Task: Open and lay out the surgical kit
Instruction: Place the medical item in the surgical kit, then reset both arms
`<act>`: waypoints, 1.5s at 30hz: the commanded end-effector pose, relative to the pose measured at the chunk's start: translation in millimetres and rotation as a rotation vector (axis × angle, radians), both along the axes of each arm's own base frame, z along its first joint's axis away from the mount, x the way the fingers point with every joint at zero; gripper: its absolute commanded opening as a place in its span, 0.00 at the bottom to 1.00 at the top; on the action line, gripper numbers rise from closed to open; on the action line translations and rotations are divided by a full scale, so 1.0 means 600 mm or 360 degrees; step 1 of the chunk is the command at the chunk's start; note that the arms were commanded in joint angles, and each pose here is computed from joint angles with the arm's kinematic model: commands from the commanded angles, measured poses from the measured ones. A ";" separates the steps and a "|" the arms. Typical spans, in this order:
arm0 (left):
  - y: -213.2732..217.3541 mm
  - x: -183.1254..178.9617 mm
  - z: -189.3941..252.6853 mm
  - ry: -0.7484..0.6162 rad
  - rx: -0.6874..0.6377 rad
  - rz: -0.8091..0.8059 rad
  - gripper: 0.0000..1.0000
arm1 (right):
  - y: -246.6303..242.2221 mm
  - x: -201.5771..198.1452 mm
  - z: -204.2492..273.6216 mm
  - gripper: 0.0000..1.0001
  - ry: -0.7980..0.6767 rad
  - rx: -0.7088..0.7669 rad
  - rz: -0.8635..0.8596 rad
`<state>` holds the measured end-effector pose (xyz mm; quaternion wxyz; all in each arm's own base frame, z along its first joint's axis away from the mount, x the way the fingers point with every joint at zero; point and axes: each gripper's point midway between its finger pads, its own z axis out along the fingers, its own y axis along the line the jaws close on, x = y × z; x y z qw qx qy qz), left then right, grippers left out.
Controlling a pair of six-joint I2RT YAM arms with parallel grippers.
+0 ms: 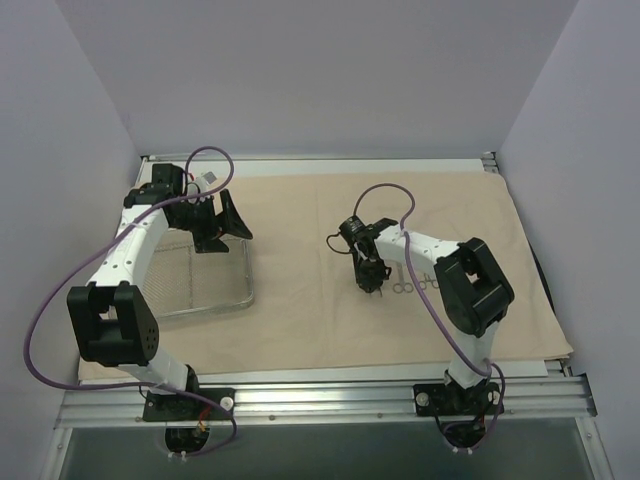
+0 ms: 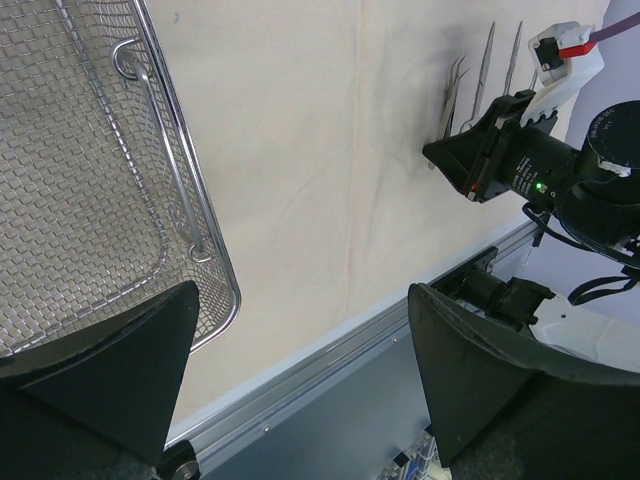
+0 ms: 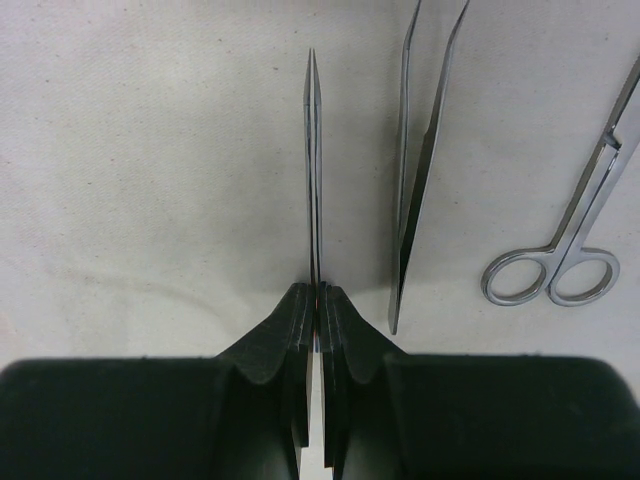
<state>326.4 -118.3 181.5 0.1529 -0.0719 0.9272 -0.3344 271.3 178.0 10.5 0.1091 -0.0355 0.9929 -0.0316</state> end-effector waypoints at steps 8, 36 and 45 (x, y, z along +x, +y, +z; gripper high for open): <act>0.000 0.010 0.022 -0.0077 -0.0018 -0.0024 0.94 | -0.007 0.009 -0.002 0.04 0.0012 -0.0053 -0.0016; 0.016 0.001 0.031 -0.0116 -0.0023 0.0039 0.94 | 0.024 0.088 0.140 0.46 -0.0380 0.0068 -0.0022; 0.022 -0.021 0.025 -0.0118 0.0016 0.0085 0.94 | 0.049 0.111 0.192 1.00 -0.0522 0.0265 0.0004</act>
